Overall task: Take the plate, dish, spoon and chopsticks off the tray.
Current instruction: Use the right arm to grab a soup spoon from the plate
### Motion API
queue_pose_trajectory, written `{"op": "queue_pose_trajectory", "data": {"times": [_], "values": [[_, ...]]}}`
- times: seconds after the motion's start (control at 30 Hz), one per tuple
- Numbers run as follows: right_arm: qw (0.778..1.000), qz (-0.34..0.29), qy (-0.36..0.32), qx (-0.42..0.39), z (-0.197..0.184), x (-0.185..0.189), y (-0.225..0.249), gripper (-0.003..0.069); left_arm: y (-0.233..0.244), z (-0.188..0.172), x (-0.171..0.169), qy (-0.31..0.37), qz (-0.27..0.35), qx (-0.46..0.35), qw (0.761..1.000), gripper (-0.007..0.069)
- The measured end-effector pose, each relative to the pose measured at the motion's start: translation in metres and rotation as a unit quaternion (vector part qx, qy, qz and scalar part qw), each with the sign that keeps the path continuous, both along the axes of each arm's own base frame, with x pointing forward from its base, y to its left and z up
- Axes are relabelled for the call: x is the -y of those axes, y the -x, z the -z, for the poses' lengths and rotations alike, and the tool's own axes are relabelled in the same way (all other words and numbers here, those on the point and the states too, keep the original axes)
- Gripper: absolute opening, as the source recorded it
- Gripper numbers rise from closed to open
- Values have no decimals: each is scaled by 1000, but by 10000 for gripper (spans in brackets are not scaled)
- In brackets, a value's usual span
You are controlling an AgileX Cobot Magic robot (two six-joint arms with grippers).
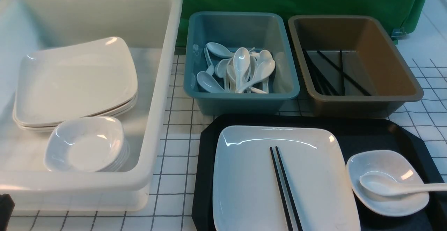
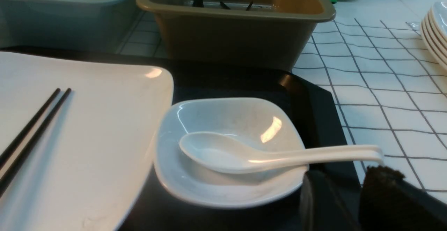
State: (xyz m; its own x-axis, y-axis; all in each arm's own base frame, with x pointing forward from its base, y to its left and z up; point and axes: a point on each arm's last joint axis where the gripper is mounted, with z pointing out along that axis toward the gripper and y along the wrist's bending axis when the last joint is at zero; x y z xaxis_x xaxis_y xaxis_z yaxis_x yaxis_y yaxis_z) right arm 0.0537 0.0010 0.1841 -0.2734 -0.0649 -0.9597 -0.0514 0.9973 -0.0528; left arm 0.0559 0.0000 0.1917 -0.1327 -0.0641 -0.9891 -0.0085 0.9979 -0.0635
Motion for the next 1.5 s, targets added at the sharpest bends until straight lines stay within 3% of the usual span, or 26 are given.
{"op": "queue_pose_trajectory", "data": {"times": [0.83,0.9,1.0,1.03,1.1,1.37,1.5], "values": [[1000,0,-3,1,0,0,0,242,0,0,0,0,0,0,1000,20],[997,11,-82,6,-1,-2,0,242,0,0,0,0,0,0,1000,20],[961,35,-275,6,-3,-7,-1,242,0,0,0,0,0,0,1000,20],[958,37,-285,6,-3,-7,-1,242,0,0,0,0,0,0,1000,20],[924,55,-379,3,-4,-8,-1,242,0,0,0,0,0,0,1000,20],[895,67,-442,3,-5,-8,-2,241,0,0,0,0,0,0,1000,20],[890,59,-452,32,-16,-7,-2,182,0,0,0,0,0,0,1000,20]]}}
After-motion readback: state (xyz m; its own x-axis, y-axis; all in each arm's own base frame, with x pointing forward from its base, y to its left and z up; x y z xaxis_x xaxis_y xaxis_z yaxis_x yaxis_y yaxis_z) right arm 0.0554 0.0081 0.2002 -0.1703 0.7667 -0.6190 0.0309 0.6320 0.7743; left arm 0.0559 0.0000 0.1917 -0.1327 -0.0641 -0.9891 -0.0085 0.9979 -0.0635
